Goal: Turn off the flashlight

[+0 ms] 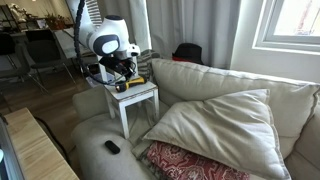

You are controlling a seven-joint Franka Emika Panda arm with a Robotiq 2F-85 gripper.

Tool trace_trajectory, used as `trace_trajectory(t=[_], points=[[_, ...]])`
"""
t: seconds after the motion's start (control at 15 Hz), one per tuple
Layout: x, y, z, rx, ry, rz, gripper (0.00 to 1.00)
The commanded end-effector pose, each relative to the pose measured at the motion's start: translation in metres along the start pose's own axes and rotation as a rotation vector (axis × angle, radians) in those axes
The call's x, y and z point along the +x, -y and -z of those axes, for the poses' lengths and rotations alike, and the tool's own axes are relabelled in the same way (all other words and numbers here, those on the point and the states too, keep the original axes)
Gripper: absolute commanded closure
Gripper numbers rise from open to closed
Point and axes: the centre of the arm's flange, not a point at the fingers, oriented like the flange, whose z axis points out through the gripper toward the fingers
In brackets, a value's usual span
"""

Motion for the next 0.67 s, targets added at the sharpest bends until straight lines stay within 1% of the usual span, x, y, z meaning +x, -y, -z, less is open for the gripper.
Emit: trace_trajectory(t=[0.0, 0.2, 0.47, 0.6], points=[[-0.004, -0.002, -0.018, -0.028, 0.033, -0.008, 1.00], [-0.005, -0.001, -0.023, -0.047, 0.042, -0.010, 1.00], [-0.004, 0.006, -0.028, -0.050, 0.047, -0.007, 1.00], [-0.007, 0.009, -0.033, -0.047, 0.070, 0.002, 1.00]])
